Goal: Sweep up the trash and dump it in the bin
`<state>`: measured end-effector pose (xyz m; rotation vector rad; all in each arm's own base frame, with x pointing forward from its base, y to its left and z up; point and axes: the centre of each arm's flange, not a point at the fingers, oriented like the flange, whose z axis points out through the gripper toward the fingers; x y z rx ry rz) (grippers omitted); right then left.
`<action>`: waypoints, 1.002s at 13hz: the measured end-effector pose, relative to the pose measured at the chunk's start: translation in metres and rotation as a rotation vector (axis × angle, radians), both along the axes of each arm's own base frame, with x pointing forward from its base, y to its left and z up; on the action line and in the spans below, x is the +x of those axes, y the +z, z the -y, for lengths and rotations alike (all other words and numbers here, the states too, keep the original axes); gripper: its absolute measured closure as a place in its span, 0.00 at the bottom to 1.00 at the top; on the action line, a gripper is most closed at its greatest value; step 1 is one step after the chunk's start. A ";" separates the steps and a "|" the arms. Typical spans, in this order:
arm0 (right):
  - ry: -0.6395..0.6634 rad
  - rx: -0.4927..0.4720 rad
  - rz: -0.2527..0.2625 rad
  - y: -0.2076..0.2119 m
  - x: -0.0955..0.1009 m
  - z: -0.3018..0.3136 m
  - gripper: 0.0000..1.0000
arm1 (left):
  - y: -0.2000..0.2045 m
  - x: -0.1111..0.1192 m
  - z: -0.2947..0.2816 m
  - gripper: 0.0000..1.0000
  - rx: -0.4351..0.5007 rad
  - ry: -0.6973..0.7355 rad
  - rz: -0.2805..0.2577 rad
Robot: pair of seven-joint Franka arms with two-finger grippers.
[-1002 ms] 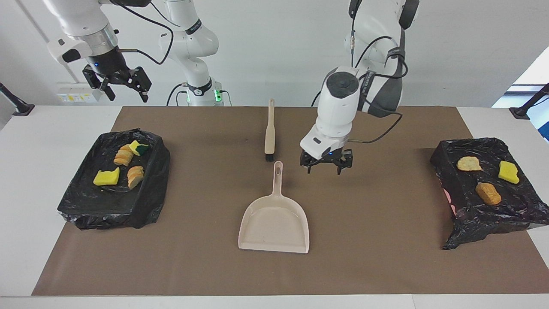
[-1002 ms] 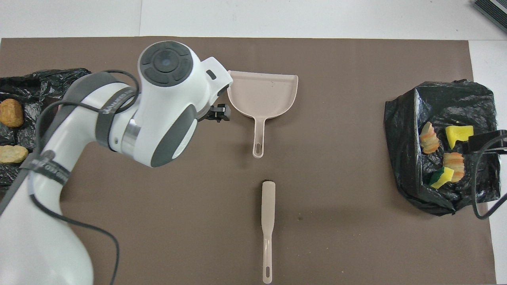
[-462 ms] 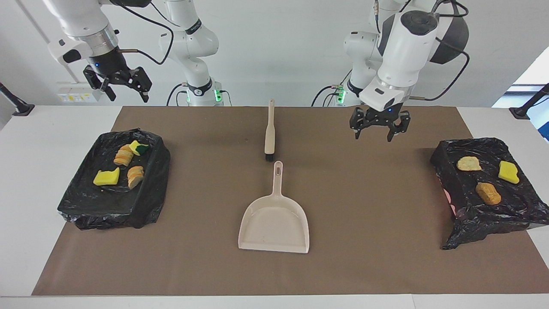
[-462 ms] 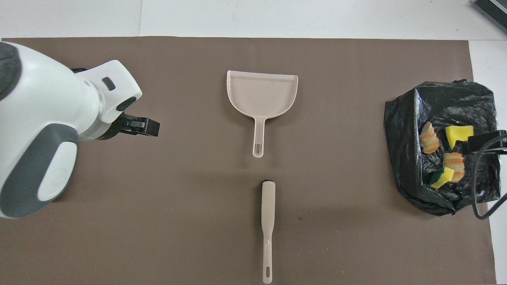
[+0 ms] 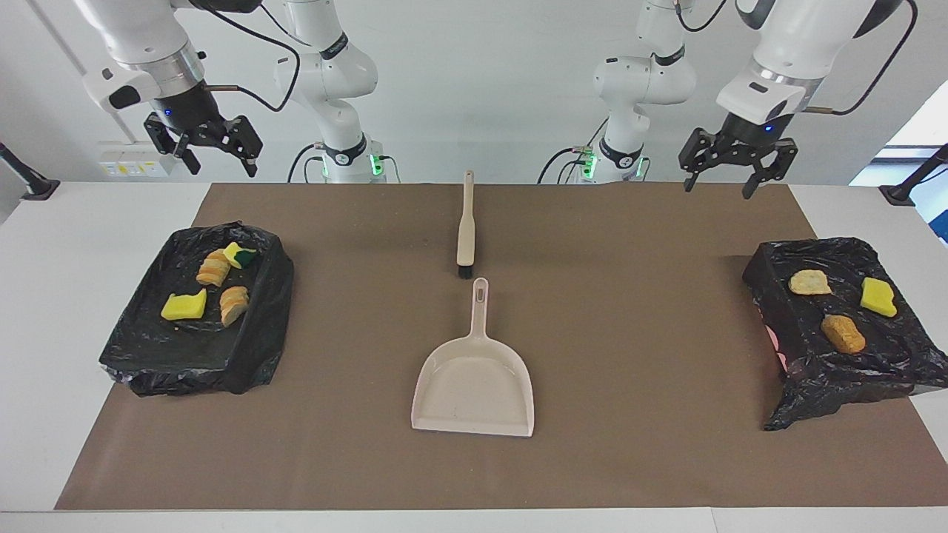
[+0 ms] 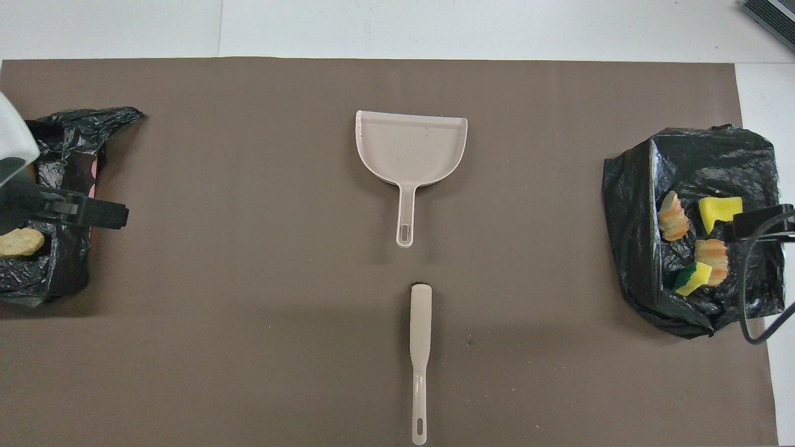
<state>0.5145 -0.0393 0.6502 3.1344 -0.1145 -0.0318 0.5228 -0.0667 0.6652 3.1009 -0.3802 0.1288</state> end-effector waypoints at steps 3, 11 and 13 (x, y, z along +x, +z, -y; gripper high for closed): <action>0.000 0.000 0.000 0.000 0.000 0.000 0.00 | 0.012 0.003 -0.019 0.00 0.009 -0.027 -0.036; 0.002 0.000 -0.001 0.000 0.000 -0.001 0.00 | 0.012 0.013 -0.024 0.00 0.012 -0.022 -0.073; 0.002 0.000 -0.001 -0.001 0.000 -0.001 0.00 | 0.012 0.012 -0.031 0.00 0.011 -0.009 -0.079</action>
